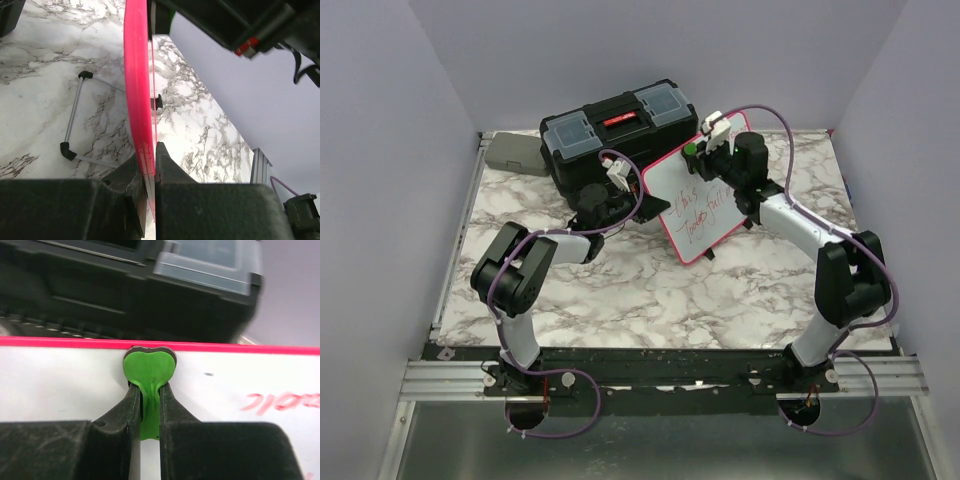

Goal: Erase the whiteboard
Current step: Erase the whiteboard at the whiteboard stand.

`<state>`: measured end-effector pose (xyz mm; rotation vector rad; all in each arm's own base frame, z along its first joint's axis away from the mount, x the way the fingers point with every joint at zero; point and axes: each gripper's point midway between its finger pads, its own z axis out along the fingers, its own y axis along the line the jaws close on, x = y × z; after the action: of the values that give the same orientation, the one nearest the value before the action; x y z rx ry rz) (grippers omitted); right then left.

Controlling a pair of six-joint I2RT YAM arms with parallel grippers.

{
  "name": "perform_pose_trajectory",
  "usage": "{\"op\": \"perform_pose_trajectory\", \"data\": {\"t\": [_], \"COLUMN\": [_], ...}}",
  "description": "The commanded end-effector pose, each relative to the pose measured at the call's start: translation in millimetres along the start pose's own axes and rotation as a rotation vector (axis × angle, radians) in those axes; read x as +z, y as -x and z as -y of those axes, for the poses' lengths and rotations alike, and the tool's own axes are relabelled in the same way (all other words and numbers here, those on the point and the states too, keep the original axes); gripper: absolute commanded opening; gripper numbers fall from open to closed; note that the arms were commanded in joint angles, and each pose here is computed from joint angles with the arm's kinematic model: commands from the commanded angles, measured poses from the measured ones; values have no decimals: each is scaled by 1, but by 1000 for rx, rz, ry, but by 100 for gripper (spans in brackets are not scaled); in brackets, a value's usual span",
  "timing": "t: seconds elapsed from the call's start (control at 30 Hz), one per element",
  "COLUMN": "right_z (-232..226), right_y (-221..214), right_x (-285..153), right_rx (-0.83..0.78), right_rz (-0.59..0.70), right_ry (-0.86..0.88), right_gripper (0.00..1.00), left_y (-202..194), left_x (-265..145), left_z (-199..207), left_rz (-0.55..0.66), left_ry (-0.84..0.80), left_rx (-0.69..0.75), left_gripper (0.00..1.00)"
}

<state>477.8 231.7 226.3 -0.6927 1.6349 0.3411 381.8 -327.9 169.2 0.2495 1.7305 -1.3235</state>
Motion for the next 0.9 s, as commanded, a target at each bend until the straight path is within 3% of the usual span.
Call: {"op": "perform_pose_trajectory", "data": {"t": [0.0, 0.3, 0.43, 0.6, 0.87], "right_z": [60, 82, 38, 2, 41], "right_y": [-40, -43, -45, -44, -62], "right_x": [2, 9, 4, 1, 4], "right_rx": [11, 4, 79, 131, 50], "right_rz": [-113, -114, -89, -90, -201], "right_ry": [-168, -187, -17, 60, -56], "right_gripper": [1, 1, 1, 1, 1], "left_y": [-39, -40, -38, -38, -39], "left_x": [-1, -1, 1, 1, 0], "left_z": [31, 30, 30, 31, 31], "left_rz": [-153, -159, -157, -156, -164], "left_ry": [-151, -152, -153, -156, -154], "left_rx": [64, 63, 63, 57, 63], "left_gripper": [0, 0, 0, 0, 0]}}
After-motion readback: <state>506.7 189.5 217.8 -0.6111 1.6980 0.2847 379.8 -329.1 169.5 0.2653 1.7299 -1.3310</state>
